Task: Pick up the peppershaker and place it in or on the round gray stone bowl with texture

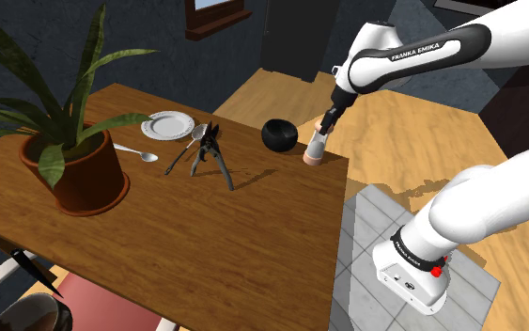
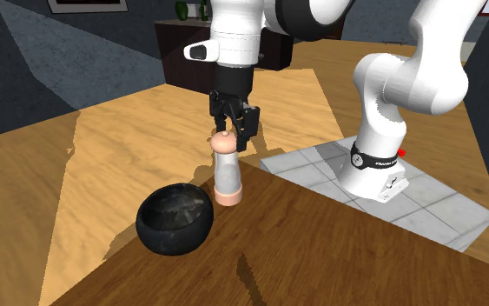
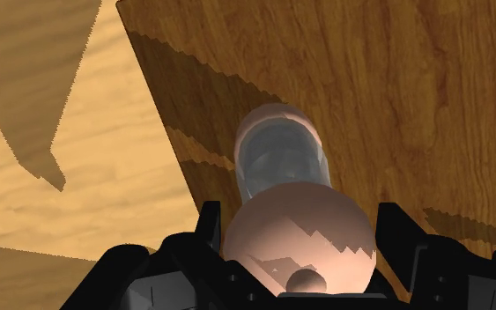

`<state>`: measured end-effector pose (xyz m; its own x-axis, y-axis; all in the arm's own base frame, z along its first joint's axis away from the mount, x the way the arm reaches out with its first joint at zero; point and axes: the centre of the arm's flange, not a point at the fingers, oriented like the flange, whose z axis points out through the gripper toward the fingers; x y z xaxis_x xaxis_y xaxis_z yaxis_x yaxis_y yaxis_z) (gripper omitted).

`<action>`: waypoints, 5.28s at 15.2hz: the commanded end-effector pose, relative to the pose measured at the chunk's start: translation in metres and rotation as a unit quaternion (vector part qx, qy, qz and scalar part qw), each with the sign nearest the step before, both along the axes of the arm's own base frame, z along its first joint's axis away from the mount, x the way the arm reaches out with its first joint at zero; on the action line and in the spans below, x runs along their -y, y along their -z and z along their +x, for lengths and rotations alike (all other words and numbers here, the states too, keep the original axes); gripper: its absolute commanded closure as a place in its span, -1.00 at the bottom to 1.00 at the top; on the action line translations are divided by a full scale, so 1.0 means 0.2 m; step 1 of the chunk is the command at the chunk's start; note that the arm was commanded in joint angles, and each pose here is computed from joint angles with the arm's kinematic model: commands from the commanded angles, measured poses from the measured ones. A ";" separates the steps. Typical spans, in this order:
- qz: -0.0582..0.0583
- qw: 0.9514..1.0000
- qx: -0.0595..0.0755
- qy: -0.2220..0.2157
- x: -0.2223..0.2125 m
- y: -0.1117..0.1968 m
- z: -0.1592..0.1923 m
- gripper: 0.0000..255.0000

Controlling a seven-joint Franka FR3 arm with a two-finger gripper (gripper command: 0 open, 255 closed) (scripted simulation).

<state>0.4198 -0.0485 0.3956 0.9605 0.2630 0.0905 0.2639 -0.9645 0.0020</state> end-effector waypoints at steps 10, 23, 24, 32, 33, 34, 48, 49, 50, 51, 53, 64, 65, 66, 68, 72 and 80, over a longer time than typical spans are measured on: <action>0.000 1.000 -0.001 0.000 0.00 -0.02 0.00 1.00; 0.000 1.000 -0.001 0.000 0.00 -0.37 0.00 1.00; 0.000 1.000 -0.001 0.000 0.00 -0.39 0.00 1.00; 0.000 1.000 -0.001 0.000 0.00 -0.60 0.00 1.00; 0.000 1.000 -0.001 0.000 0.00 -0.63 0.00 1.00; 0.000 1.000 -0.001 0.000 0.00 -0.66 0.00 1.00; 0.000 1.000 -0.001 0.000 -0.17 -1.02 0.31 1.00; 0.000 1.000 -0.001 0.000 -0.20 -1.04 0.37 1.00; 0.000 1.000 -0.001 0.000 -0.23 -1.07 0.42 1.00; 0.000 1.000 -0.001 0.000 -0.26 -1.10 0.47 1.00; 0.000 1.000 -0.001 0.000 -0.32 -1.15 0.58 1.00; 0.000 1.000 -0.001 0.000 -0.38 -0.97 0.68 1.00; 0.000 1.000 -0.001 0.000 -0.38 -0.94 0.68 1.00; 0.000 1.000 -0.001 0.000 -0.38 -0.92 0.68 1.00; 0.000 1.000 -0.001 0.000 -0.38 -0.86 0.68 1.00; 0.000 1.000 -0.001 0.000 -0.38 -0.76 0.68 1.00; 0.000 1.000 -0.001 0.000 -0.38 -0.55 0.68 1.00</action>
